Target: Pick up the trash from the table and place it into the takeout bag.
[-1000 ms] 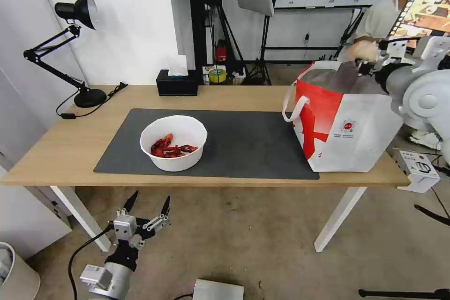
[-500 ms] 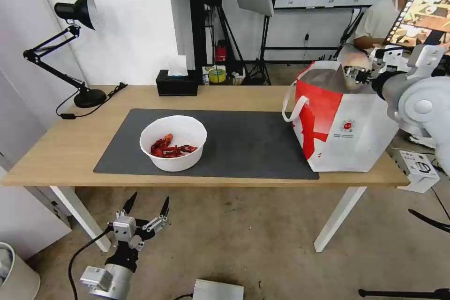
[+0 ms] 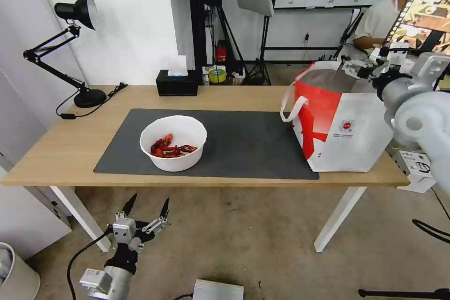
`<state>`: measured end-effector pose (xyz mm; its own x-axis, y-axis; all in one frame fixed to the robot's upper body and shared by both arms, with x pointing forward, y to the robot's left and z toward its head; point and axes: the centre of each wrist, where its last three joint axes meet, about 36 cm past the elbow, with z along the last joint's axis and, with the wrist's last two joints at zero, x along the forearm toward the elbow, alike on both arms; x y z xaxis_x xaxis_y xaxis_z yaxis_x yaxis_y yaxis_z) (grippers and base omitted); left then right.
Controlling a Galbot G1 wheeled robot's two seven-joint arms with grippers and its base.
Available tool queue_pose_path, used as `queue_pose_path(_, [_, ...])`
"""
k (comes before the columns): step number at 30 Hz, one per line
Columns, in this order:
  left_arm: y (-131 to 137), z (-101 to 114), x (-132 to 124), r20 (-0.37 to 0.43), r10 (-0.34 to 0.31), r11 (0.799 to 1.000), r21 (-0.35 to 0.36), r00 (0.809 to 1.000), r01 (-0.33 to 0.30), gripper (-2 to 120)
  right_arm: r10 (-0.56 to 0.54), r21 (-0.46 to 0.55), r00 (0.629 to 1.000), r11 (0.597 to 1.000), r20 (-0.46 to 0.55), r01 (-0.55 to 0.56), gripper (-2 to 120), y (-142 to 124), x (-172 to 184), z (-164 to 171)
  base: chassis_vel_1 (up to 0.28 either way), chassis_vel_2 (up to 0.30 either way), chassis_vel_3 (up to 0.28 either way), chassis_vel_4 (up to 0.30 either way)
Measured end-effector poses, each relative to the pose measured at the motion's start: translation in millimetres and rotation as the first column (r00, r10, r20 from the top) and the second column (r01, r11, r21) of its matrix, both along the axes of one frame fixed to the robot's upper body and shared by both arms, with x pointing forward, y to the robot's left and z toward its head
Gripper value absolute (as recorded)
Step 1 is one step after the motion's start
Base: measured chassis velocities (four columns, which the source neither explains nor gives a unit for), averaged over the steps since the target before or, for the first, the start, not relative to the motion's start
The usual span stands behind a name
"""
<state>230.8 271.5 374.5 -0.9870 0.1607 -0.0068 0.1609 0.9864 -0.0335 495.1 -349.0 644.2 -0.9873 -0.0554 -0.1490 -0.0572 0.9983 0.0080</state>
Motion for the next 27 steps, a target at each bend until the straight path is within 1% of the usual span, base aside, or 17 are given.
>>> queue_pose_path(3, [3,0,2,0.003,0.01,1.0,0.003,1.0,-0.01,100,0.093,-0.043,0.99,0.995,0.108,-0.089,100,13,-15,-22,0.0,0.0,0.0,0.0])
queue_pose_path(5, [3,0,3,0.004,0.013,1.0,0.003,1.0,-0.013,100,0.113,-0.047,0.986,0.993,0.126,-0.108,100,17,-18,-25,0.0,0.0,0.0,0.0])
queue_pose_path(7, [6,1,5,0.009,0.019,1.0,0.003,1.0,-0.019,100,0.159,-0.056,0.974,0.987,0.163,-0.152,100,28,-26,-35,0.0,0.0,0.0,0.0])
queue_pose_path(8, [6,1,5,0.009,0.019,1.0,0.003,1.0,-0.019,100,0.159,-0.056,0.974,0.987,0.163,-0.152,100,28,-26,-35,0.0,0.0,0.0,0.0])
queue_pose_path(11, [7,1,7,0.011,0.029,1.0,-0.006,1.0,-0.029,100,0.214,-0.085,0.955,0.976,0.206,-0.201,100,44,-34,-52,0.0,0.0,0.0,0.0])
queue_pose_path(12, [7,1,7,0.011,0.029,1.0,-0.006,1.0,-0.029,100,0.214,-0.085,0.955,0.976,0.206,-0.201,100,44,-34,-52,0.0,0.0,0.0,0.0])
queue_pose_path(15, [6,-1,8,-0.003,0.055,0.998,-0.024,0.998,-0.055,100,0.248,-0.117,0.943,0.967,0.222,-0.227,100,51,-45,-73,0.0,0.0,0.0,0.0])
queue_pose_path(16, [6,-1,8,-0.003,0.055,0.998,-0.024,0.998,-0.055,100,0.248,-0.117,0.943,0.967,0.222,-0.227,100,51,-45,-73,0.0,0.0,0.0,0.0])
queue_pose_path(18, [6,-1,8,-0.01,0.064,0.998,-0.027,0.998,-0.064,100,0.257,-0.113,0.941,0.965,0.222,-0.237,100,54,-55,-87,0.0,0.0,0.0,0.0])
queue_pose_path(20, [6,-1,8,-0.011,0.064,0.998,-0.027,0.998,-0.064,100,0.257,-0.113,0.94,0.965,0.222,-0.237,100,54,-56,-89,0.0,0.0,0.0,0.0])
queue_pose_path(21, [6,0,10,-0.01,0.068,0.997,-0.028,0.998,-0.068,100,0.26,-0.104,0.942,0.965,0.213,-0.243,100,57,-68,-105,0.0,0.0,0.0,0.0])
queue_pose_path(22, [6,0,10,-0.01,0.068,0.997,-0.028,0.998,-0.068,100,0.26,-0.104,0.942,0.965,0.213,-0.243,100,57,-68,-105,0.0,0.0,0.0,0.0])
queue_pose_path(26, [4,2,12,-0.016,0.093,0.995,-0.032,0.996,-0.094,100,0.254,-0.096,0.951,0.966,0.175,-0.24,100,63,-97,-140,0.0,0.0,0.0,0.0])
queue_pose_path(27, [4,2,12,-0.016,0.093,0.995,-0.032,0.996,-0.094,100,0.254,-0.096,0.951,0.966,0.175,-0.24,100,63,-97,-140,0.0,0.0,0.0,0.0])
